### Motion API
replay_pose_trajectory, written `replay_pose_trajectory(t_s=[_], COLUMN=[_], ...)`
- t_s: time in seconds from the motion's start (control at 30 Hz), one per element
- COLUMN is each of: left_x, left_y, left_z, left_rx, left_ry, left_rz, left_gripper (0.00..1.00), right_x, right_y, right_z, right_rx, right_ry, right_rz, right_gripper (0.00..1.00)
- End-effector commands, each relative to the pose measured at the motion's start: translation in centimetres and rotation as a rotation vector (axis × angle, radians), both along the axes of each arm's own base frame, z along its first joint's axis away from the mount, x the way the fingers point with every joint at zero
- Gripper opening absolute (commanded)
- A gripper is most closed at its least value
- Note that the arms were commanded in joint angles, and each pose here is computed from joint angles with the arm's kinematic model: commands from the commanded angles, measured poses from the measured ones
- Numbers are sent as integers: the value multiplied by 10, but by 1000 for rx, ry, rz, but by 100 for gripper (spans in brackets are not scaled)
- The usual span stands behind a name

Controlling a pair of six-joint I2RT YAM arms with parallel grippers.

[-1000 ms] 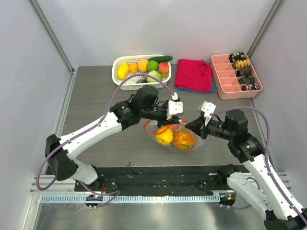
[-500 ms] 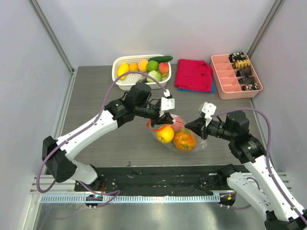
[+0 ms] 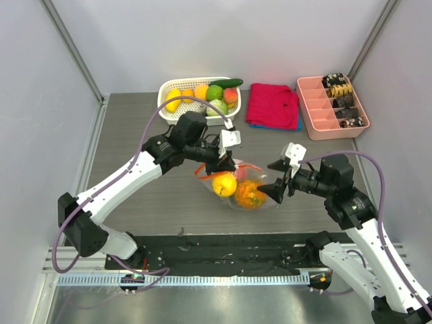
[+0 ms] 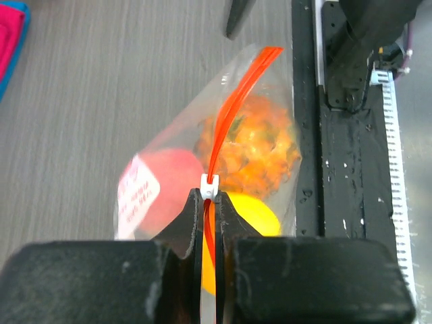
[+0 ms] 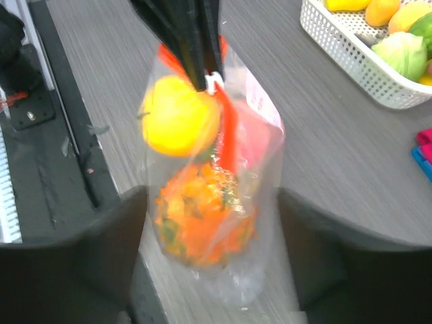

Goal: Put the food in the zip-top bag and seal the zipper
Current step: Zip the zipper food storage bag at the center of the board.

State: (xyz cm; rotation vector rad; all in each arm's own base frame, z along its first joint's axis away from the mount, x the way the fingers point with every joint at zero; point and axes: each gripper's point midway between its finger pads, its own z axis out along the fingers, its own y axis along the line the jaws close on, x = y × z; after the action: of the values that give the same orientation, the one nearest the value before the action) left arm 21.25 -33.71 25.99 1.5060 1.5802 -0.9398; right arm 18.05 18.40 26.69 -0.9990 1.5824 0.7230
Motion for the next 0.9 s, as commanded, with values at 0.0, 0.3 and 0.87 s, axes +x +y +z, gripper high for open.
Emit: replay_pose_trajectory(t_s=[0.0,0.3,0.87], left_x=[2,-12,-19], left_y=[-13,-28,-38], left_z=[34,34,22], left_rx=[-41,-13,15], left_ry=[-35,-60,11], left_rz=[10,-83,-96], left_gripper=[0,0,0], right_x=[4,21,17], right_y=[4,11,11], right_z=[39,38,-4], right_rx=[7,-105,-265], right_ry=[-77,-139,-158], right_rz=[35,121,245], right_gripper=[97,85,21])
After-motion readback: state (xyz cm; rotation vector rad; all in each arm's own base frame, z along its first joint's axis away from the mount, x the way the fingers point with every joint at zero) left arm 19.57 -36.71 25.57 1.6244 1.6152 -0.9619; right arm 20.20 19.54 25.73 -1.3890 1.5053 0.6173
